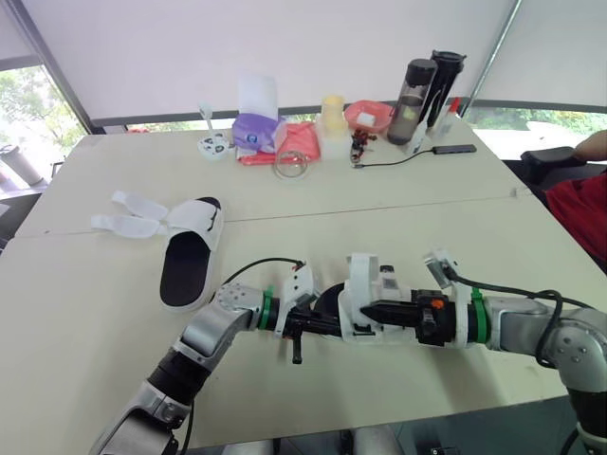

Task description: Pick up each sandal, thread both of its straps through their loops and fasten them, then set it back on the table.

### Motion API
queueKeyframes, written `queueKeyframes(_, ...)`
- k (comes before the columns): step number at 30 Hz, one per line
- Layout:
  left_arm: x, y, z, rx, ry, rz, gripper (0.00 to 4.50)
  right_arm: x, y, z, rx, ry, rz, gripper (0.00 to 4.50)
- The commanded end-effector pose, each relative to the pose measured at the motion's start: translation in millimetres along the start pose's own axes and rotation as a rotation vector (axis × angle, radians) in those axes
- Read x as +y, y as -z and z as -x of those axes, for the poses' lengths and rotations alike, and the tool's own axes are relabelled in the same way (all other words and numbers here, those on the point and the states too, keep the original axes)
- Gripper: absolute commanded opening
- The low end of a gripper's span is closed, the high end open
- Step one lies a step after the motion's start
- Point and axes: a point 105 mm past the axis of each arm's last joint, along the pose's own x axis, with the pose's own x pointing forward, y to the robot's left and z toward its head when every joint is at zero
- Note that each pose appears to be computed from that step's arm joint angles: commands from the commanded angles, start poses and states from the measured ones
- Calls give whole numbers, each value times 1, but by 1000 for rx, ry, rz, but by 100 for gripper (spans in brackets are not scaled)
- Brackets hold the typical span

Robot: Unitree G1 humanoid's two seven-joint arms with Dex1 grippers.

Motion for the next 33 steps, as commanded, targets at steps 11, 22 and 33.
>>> queueKeyframes(11,4,10,1,31,-39,23,0,4,-4,1,-13,-14,2,2)
queueKeyframes(22,4,10,2,32,-47,25,0,-4,11,2,58,10,11,2)
queueKeyframes(33,4,11,2,30,-52,27,0,-8,26,5,176,40,111,2)
